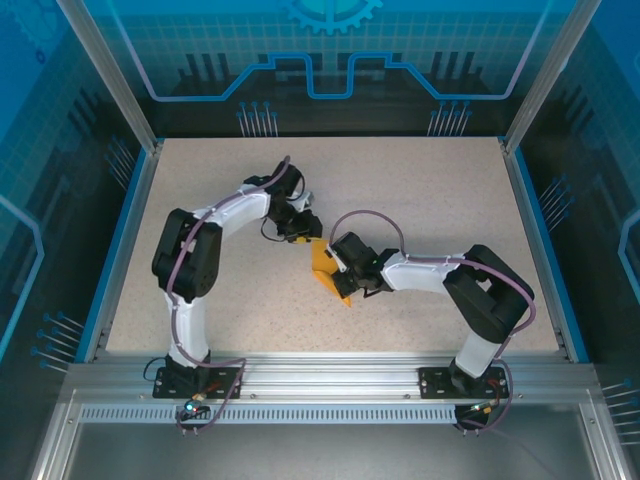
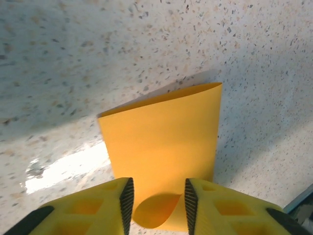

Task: Fold a paper plane with a square sheet of paper (fold left side to right side)
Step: Third fold the triangle at the center of the table.

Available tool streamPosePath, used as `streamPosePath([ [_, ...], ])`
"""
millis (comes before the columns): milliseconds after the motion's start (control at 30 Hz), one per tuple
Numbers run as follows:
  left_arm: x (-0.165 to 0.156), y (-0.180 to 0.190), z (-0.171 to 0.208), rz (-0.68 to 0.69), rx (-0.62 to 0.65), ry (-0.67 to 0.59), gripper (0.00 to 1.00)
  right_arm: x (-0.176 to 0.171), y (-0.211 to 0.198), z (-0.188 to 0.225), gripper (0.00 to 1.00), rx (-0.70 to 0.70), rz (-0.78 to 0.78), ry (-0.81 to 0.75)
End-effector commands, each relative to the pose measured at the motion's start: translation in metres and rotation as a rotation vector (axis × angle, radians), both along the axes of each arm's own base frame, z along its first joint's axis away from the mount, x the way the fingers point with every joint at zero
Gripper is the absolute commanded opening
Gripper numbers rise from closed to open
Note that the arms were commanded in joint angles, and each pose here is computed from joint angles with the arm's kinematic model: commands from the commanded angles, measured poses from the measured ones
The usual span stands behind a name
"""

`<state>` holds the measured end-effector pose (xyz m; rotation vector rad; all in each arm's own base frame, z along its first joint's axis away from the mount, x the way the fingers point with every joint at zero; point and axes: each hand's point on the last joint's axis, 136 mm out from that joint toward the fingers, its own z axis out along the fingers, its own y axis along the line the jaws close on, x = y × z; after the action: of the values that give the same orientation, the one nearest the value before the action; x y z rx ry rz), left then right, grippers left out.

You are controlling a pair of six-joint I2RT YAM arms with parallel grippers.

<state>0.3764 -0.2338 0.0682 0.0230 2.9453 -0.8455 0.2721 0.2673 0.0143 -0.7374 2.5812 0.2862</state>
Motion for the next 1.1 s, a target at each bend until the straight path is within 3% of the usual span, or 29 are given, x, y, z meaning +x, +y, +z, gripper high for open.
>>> streamPosePath([
  [0,-0.008,0.008,0.012,0.019,-0.027,-0.028,0.32,-0.028,-0.011,-0.028,0.00,-0.073,0.041,0.122],
  [267,-0.051,-0.014,0.021,-0.007,-0.266,0.030,0.22,-0.028,-0.008,-0.030,0.00,-0.065,0.047,0.130],
  [400,-0.066,-0.025,0.016,-0.029,-0.319,0.066,0.21,-0.028,-0.009,-0.030,0.00,-0.068,0.048,0.131],
  [600,-0.074,-0.030,-0.004,-0.037,-0.299,0.106,0.21,-0.028,-0.009,-0.029,0.00,-0.072,0.050,0.131],
  [767,-0.065,-0.028,-0.007,-0.019,-0.271,0.082,0.21,-0.027,-0.008,-0.028,0.00,-0.069,0.052,0.129],
  [1067,-0.020,-0.032,-0.011,-0.014,-0.201,0.067,0.20,-0.028,-0.007,-0.026,0.00,-0.062,0.056,0.128],
])
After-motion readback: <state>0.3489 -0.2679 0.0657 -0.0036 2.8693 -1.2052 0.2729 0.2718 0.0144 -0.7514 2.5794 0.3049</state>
